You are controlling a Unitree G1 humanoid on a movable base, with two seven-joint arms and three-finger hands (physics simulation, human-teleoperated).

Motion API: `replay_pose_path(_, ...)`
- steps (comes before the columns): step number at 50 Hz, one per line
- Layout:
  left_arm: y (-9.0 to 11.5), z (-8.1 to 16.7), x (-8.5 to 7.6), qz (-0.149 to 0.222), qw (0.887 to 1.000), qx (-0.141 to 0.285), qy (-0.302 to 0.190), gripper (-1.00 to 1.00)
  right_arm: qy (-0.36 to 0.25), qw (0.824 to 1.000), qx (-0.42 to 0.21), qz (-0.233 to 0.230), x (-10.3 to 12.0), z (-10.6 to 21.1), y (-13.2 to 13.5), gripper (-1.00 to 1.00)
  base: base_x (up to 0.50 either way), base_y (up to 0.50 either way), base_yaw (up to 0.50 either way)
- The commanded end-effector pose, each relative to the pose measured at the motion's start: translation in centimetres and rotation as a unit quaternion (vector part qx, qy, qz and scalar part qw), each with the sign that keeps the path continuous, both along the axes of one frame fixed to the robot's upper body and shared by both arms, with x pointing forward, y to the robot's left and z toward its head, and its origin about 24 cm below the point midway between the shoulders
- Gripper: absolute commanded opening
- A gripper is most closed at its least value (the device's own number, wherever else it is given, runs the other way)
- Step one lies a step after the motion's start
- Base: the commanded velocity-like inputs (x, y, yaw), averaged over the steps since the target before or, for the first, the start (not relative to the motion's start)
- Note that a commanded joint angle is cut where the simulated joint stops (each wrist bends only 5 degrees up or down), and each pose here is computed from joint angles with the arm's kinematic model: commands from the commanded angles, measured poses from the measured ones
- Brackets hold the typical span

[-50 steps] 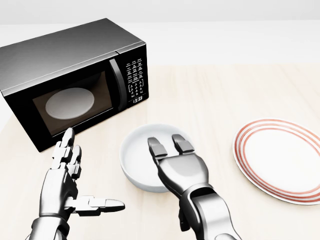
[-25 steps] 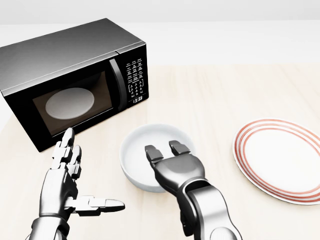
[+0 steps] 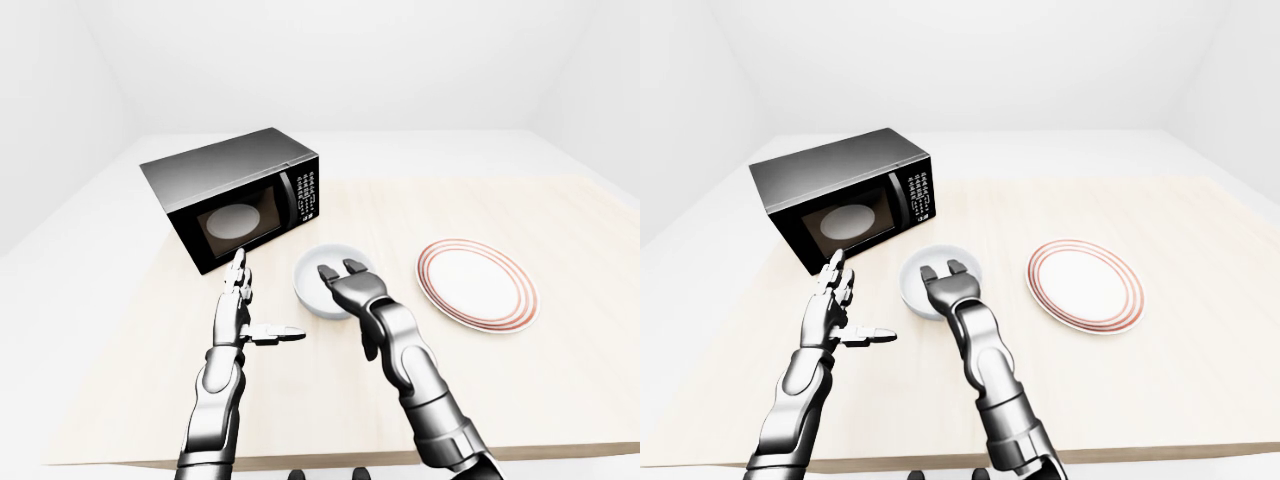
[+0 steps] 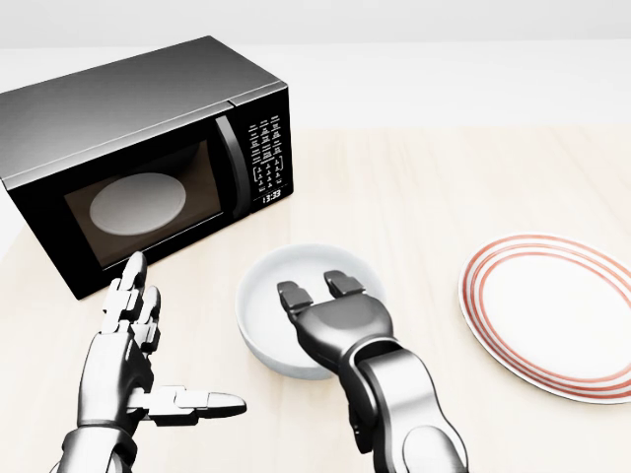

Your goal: Pick up the white bowl and put it on the plate.

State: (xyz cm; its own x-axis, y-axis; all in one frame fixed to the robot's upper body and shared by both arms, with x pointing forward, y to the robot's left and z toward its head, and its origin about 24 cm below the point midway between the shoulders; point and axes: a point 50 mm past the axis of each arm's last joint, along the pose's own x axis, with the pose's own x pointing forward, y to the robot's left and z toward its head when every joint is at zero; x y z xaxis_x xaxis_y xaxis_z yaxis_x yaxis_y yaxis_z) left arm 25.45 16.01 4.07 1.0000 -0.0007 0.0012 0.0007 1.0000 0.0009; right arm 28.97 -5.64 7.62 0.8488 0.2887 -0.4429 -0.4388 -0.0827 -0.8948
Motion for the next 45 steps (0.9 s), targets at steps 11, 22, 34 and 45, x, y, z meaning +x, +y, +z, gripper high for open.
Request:
replay_pose_path(11,0.0,0.0,0.0,0.000,1.000,0.000,0.000,1.00,0.026,0.999,-0.017,0.007,0.5,-1.1,0.2,1.00,0.00,0.00,0.00)
replay_pose_path(22,0.0,0.0,0.0,0.000,1.000,0.000,0.000,1.00,0.039,0.999,-0.028,0.005,0.6,-1.8,0.0,1.00,0.00,0.00,0.00)
replay_pose_path(34,0.0,0.0,0.0,0.000,1.000,0.000,0.000,1.00,0.045,0.999,-0.029,0.001,0.6,-2.1,-0.2,1.00,0.00,0.00,0.00)
replay_pose_path(45,0.0,0.0,0.0,0.000,1.000,0.000,0.000,1.00,0.057,0.998,-0.034,0.000,0.6,-2.7,-0.1,1.00,0.00,0.00,0.00)
